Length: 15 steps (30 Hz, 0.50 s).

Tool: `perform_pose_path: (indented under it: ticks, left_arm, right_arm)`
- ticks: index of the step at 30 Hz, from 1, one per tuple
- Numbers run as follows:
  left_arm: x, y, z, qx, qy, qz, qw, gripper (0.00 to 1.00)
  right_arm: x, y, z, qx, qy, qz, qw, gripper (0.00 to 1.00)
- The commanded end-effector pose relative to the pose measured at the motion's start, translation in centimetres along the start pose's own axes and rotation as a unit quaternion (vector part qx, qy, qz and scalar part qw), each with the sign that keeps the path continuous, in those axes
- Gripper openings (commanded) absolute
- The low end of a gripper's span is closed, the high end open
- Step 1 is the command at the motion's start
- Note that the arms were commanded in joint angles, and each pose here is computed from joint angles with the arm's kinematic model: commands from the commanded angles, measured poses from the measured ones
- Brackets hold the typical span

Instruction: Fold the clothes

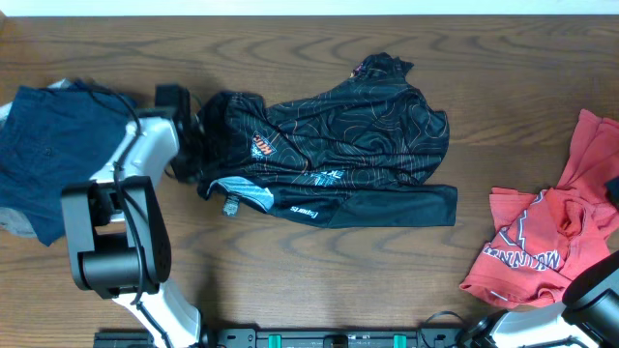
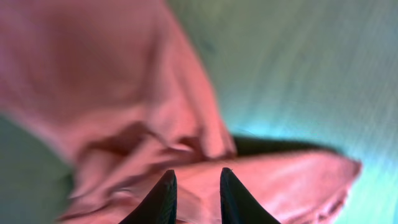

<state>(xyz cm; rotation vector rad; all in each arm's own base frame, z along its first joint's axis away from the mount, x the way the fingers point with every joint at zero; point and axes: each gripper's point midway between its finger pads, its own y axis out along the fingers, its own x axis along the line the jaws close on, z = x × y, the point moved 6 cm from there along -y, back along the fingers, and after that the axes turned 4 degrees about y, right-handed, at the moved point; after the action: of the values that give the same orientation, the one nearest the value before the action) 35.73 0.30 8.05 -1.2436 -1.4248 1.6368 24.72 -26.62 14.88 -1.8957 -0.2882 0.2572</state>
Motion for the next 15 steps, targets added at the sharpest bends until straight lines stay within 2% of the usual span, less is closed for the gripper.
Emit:
perform_pose_path:
  ticks: [1, 4, 6, 11, 15]
  left_arm:
    - [-1.5, -3.9, -3.7, -0.061, 0.026, 0.013, 0.998, 0.06]
    - [-2.7, -6.8, -5.4, -0.089, 0.045, 0.021, 0.995, 0.06]
    - [-3.1, -8.0, -5.4, -0.086, 0.041, 0.023, 0.995, 0.06]
    - [-5.0, -8.0, -0.9, 0.031, 0.039, 0.062, 0.997, 0.06]
    - [-6.8, -6.7, 2.8, 0.103, 0.065, 0.052, 0.991, 0.06]
  right_arm:
    - [4.3, -1.9, 0.7, 0.028, -0.109, -0.138, 0.984, 0.25]
    - [7.0, -3.2, 4.3, 0.103, -0.168, -0.222, 0.955, 0.25]
    - [7.6, -3.5, 6.6, 0.136, -0.212, -0.222, 0.942, 0.22]
    - [8.2, -3.9, 11.9, 0.210, -0.283, -0.179, 0.919, 0.21]
    - [7.8, -3.3, 15.3, 0.260, -0.283, -0.151, 0.911, 0.20]
